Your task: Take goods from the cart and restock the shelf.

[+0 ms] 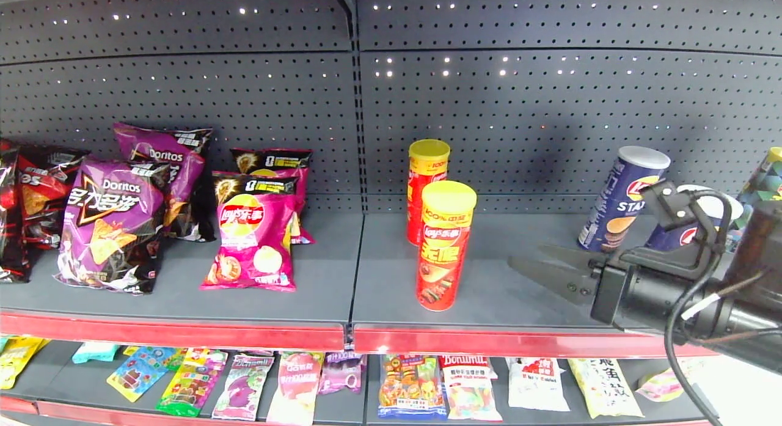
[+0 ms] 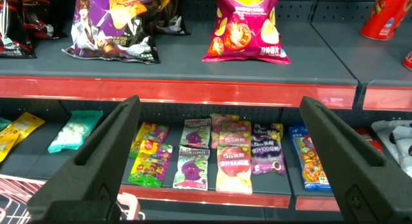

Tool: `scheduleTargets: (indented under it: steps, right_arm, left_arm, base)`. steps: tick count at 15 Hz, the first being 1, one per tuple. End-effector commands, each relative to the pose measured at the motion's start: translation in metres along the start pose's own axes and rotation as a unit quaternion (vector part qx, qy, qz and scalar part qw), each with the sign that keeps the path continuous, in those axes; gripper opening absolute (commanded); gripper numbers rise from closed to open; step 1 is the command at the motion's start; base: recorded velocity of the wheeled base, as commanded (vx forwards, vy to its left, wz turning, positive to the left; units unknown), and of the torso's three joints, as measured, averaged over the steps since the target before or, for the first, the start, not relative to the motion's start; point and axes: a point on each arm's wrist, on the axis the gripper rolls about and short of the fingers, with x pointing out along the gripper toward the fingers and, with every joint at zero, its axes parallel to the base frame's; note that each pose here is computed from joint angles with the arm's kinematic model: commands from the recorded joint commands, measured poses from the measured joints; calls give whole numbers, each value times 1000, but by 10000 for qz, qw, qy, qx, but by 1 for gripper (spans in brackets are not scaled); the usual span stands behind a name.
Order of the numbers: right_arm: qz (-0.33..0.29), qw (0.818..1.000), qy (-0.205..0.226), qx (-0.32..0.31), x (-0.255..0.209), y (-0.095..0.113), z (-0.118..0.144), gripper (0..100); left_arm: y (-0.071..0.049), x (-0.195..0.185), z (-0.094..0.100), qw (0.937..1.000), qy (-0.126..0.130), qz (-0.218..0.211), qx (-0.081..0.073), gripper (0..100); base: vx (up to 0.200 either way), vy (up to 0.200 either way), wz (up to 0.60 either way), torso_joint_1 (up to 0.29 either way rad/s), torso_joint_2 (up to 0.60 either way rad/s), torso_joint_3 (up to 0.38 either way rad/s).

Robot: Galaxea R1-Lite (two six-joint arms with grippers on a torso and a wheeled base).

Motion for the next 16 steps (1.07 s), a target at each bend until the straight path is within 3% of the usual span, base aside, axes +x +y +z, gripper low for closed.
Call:
scheduleTargets:
  steps: [1, 7, 16]
  right_arm:
    - [-368, 9989, 273, 131, 3, -7, -9, 100]
    - [-1011, 9912, 823, -224, 27, -27, -23, 100]
    - [-1051, 9806, 1417, -856, 64, -45, -33, 100]
  left_arm:
    - [0, 0, 0, 10000, 6, 3, 5, 100]
    - [0, 0, 0, 10000, 6, 3, 5, 100]
    - [0, 0, 0, 10000, 6, 3, -2, 100]
  base:
    - [0, 0, 0, 0, 0, 0]
    - [0, 0, 0, 0, 0, 0]
    - [0, 0, 0, 0, 0, 0]
